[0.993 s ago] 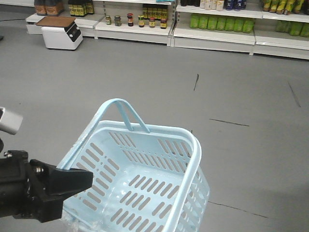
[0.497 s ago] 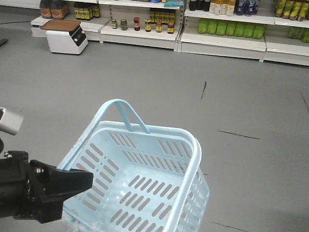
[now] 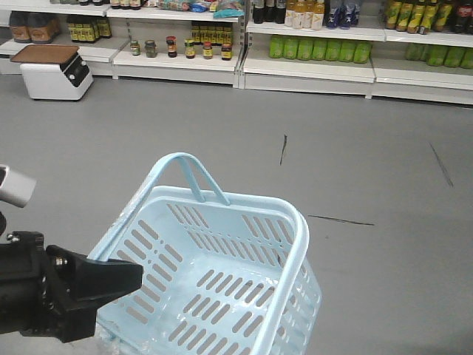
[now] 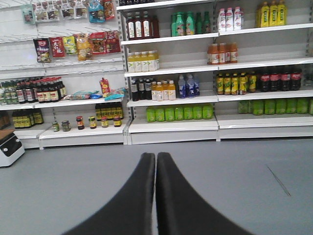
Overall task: Pick three apples into basket with both arms
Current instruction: 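Drive the base away from the table carrying the basket in the left gripper, then turn and drive the base toward the table with the apples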
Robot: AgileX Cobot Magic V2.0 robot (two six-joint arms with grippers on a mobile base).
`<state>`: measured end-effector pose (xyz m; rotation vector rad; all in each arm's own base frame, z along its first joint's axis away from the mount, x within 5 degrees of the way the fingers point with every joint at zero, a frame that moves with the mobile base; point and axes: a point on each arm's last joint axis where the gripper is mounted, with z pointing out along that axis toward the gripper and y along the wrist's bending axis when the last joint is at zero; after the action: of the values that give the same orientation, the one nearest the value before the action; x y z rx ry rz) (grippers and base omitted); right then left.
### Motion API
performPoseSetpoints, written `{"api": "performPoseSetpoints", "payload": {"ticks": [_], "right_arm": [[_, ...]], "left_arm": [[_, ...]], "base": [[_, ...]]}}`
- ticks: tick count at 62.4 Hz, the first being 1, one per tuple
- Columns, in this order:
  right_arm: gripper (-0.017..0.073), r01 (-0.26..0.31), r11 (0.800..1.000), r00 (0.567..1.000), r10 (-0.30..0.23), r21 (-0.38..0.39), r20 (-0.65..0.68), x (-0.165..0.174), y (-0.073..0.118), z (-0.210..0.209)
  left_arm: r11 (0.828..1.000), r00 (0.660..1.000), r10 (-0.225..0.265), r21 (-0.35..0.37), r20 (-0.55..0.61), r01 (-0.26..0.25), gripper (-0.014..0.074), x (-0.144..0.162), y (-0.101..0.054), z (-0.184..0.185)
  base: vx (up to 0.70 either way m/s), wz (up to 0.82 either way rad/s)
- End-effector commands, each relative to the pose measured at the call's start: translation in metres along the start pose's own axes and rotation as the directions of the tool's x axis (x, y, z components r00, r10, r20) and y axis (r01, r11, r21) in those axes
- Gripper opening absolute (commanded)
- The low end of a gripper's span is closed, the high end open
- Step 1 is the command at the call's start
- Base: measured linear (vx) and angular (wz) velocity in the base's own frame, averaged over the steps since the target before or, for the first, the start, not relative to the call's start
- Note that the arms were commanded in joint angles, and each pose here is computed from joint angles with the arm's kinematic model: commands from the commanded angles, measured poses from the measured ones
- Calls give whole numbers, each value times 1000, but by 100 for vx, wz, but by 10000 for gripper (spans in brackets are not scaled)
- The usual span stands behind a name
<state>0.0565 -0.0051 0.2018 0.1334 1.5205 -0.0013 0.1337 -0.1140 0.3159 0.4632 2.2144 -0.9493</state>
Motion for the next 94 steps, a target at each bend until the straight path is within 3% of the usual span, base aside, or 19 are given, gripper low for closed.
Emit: {"api": "performPoseSetpoints", "payload": {"ticks": [1,53,94], "right_arm": [[-4,18,1000,998,-17,-8,67,-2,1,-1],[-4,18,1000,998,-17,-8,67,-2,1,-1],[-4,18,1000,998,-17,-8,67,-2,1,-1]], "left_arm": [[999,995,-21,29,97,19,-7,-13,-8,-7],[999,995,-21,29,97,19,-7,-13,-8,-7],[999,995,-21,29,97,19,-7,-13,-8,-7]], "base": [[30,-25],[28,-27],[21,-66]]}}
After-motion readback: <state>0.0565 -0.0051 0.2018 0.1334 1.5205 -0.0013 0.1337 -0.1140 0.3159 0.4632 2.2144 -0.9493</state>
